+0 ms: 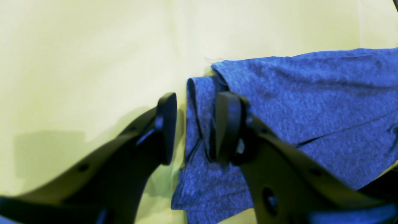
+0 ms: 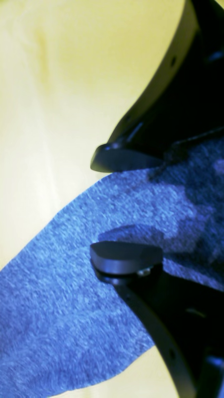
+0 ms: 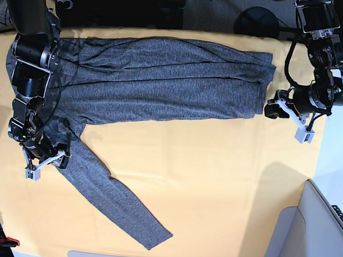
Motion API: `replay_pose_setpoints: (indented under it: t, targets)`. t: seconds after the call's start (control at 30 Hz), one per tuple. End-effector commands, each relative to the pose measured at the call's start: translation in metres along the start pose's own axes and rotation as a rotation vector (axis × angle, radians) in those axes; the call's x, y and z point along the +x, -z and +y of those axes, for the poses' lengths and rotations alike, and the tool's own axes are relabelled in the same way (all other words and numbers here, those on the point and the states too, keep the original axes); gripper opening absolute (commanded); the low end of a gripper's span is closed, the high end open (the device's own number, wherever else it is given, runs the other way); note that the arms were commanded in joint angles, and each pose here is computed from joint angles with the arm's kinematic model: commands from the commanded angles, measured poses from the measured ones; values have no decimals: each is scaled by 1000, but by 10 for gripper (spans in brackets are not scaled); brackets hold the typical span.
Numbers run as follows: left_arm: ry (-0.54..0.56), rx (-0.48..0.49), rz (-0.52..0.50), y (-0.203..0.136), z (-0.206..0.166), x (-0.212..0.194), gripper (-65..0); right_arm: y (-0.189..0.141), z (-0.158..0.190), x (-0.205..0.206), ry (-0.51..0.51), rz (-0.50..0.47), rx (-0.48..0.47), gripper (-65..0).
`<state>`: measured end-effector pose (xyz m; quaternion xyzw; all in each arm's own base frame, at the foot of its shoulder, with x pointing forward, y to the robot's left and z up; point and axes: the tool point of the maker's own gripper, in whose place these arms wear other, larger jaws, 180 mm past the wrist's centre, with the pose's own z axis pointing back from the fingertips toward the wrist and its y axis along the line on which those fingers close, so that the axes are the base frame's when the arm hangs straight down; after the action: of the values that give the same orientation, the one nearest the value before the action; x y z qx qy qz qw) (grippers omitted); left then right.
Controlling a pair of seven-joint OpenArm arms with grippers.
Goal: Fold the T-shirt properly
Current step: 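Grasp the trailing sleeve near the shoulder with the right gripper, then drag the sleeve across the folded body with the right gripper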
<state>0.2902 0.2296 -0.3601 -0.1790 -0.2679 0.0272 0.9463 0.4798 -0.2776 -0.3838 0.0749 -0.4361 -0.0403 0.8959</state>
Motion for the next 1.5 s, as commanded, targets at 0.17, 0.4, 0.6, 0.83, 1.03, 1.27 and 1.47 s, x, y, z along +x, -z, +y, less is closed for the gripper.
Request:
replay_pose_setpoints:
  t: [0.17, 0.4, 0.6, 0.83, 1.03, 1.27, 1.47]
  targets:
    - [21, -1, -42, -7, -1, 15, -439, 4, 17, -3, -10, 24, 39, -303]
    - [21, -1, -42, -7, -1, 15, -439, 4, 16, -9, -10, 31, 37, -647]
    - [21, -1, -42, -7, -1, 15, -439, -1, 10, -6, -27, 10, 24, -650]
    - [20, -2, -42, -7, -1, 15, -439, -40, 22, 20, -200, -151, 10, -650]
    - [20, -2, -42, -7, -1, 15, -439, -96, 59, 27, -351, -299, 30, -650]
    - [19, -3, -44, -6, -2, 15, -439, -160, 100, 21, -490, -401, 68, -650]
    - [18, -3, -42, -6, -1, 14, -439, -192, 125, -12, -517, -387, 112, -650]
